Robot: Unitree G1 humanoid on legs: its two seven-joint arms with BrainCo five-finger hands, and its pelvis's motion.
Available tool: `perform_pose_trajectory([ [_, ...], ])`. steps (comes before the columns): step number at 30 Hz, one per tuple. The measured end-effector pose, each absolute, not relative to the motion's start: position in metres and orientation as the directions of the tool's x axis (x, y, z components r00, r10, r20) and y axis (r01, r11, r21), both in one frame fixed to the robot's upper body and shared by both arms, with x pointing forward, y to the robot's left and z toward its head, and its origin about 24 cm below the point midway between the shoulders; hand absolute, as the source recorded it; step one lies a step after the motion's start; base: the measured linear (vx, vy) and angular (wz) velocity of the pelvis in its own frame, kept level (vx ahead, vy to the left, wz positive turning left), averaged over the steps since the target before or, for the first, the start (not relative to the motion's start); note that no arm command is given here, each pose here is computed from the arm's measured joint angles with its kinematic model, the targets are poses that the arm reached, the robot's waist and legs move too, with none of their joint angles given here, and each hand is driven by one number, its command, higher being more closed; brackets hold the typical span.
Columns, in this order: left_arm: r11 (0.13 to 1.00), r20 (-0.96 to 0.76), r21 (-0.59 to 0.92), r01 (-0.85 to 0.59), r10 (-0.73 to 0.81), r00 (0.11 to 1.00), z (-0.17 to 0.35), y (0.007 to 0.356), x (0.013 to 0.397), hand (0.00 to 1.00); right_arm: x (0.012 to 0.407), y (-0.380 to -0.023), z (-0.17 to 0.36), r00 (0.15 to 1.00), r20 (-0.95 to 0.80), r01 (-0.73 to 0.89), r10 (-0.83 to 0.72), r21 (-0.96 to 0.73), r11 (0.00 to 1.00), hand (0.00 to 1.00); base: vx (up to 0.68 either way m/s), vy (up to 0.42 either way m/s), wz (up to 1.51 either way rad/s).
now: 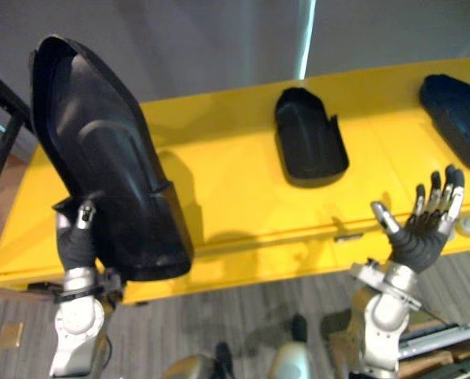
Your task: Walk over and take plastic housings, then place them on the shelf
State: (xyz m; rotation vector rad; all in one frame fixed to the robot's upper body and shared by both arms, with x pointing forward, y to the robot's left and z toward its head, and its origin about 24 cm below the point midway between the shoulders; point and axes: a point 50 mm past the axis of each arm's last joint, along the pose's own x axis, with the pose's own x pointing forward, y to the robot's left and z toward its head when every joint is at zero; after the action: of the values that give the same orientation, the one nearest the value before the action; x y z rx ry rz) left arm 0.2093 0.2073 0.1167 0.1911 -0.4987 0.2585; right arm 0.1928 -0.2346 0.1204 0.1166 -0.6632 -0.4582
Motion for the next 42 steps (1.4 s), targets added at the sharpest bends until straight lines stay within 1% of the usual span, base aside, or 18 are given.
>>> perform_pose_trajectory([
  [3, 0.962, 0.443, 0.142, -0.235, 0.151, 0.884, 0.117, 0.206, 0.218, 1.00, 0.194, -0.232, 0.119, 0.719, 0.565, 0.340, -0.405, 0.221, 0.914, 0.00, 0.06, -0.048, -0.09],
  [6, 0.975, 0.351, 0.099, -0.197, 0.151, 0.924, 0.113, 0.203, 0.242, 1.00, 0.200, -0.226, 0.118, 0.767, 0.548, 0.284, -0.334, 0.177, 0.942, 0.00, -0.01, -0.025, -0.20],
  [7, 0.979, 0.279, 0.061, -0.195, 0.171, 0.945, 0.105, 0.205, 0.255, 1.00, 0.202, -0.222, 0.118, 0.786, 0.542, 0.251, -0.296, 0.157, 0.955, 0.00, -0.05, -0.023, -0.30],
  [8, 0.977, 0.196, 0.040, -0.209, 0.197, 0.961, 0.095, 0.208, 0.269, 1.00, 0.205, -0.219, 0.118, 0.803, 0.537, 0.220, -0.259, 0.137, 0.966, 0.00, -0.06, -0.027, -0.27],
  [9, 0.975, 0.153, 0.039, -0.220, 0.212, 0.965, 0.089, 0.210, 0.275, 1.00, 0.206, -0.218, 0.118, 0.809, 0.535, 0.205, -0.241, 0.127, 0.970, 0.00, -0.07, -0.034, -0.25],
  [11, 0.963, 0.002, 0.042, -0.267, 0.267, 0.964, 0.068, 0.219, 0.294, 1.00, 0.208, -0.214, 0.118, 0.827, 0.535, 0.146, -0.171, 0.088, 0.985, 0.00, -0.06, -0.042, -0.23],
  [13, 0.954, -0.061, 0.032, -0.298, 0.300, 0.952, 0.061, 0.225, 0.303, 1.00, 0.209, -0.212, 0.120, 0.834, 0.539, 0.103, -0.120, 0.063, 0.993, 0.00, -0.06, -0.049, -0.28],
  [16, 0.931, -0.091, 0.001, -0.365, 0.364, 0.927, 0.069, 0.239, 0.324, 1.00, 0.213, -0.203, 0.125, 0.831, 0.556, -0.007, 0.016, -0.019, 1.000, 0.00, -0.06, -0.055, -0.26],
  [18, 0.911, -0.117, -0.007, -0.412, 0.408, 0.905, 0.074, 0.250, 0.336, 1.00, 0.220, -0.191, 0.135, 0.795, 0.592, -0.101, 0.130, -0.082, 0.991, 0.00, -0.07, -0.058, -0.23],
  [20, 0.906, -0.136, -0.012, -0.424, 0.418, 0.898, 0.076, 0.252, 0.343, 1.00, 0.225, -0.179, 0.143, 0.761, 0.614, -0.173, 0.209, -0.118, 0.978, 0.00, -0.08, -0.059, -0.10],
  [23, 0.915, -0.145, -0.023, -0.402, 0.395, 0.907, 0.083, 0.245, 0.353, 1.00, 0.231, -0.160, 0.152, 0.707, 0.637, -0.271, 0.308, -0.158, 0.950, 0.00, -0.08, -0.058, 0.00],
  [26, 0.915, -0.162, -0.016, -0.403, 0.395, 0.904, 0.087, 0.244, 0.357, 1.00, 0.231, -0.149, 0.154, 0.683, 0.631, -0.332, 0.369, -0.182, 0.926, 0.00, -0.06, -0.049, 0.01],
  [31, 0.907, -0.189, 0.032, -0.420, 0.418, 0.889, 0.100, 0.250, 0.363, 1.00, 0.226, -0.140, 0.158, 0.660, 0.639, -0.379, 0.395, -0.171, 0.910, 0.00, -0.05, -0.050, -0.02],
  [33, 0.906, -0.196, 0.067, -0.417, 0.422, 0.885, 0.103, 0.250, 0.365, 1.00, 0.225, -0.139, 0.159, 0.655, 0.643, -0.380, 0.396, -0.172, 0.909, 0.00, -0.03, -0.029, -0.03],
  [38, 0.882, -0.217, 0.173, -0.438, 0.468, 0.857, 0.109, 0.265, 0.364, 1.00, 0.222, -0.135, 0.158, 0.644, 0.639, -0.407, 0.420, -0.180, 0.896, 0.00, -0.02, -0.030, -0.12],
  [42, 0.890, -0.220, 0.199, -0.411, 0.449, 0.866, 0.116, 0.268, 0.365, 1.00, 0.221, -0.129, 0.158, 0.633, 0.638, -0.431, 0.438, -0.180, 0.884, 0.00, -0.03, -0.029, 0.00],
])
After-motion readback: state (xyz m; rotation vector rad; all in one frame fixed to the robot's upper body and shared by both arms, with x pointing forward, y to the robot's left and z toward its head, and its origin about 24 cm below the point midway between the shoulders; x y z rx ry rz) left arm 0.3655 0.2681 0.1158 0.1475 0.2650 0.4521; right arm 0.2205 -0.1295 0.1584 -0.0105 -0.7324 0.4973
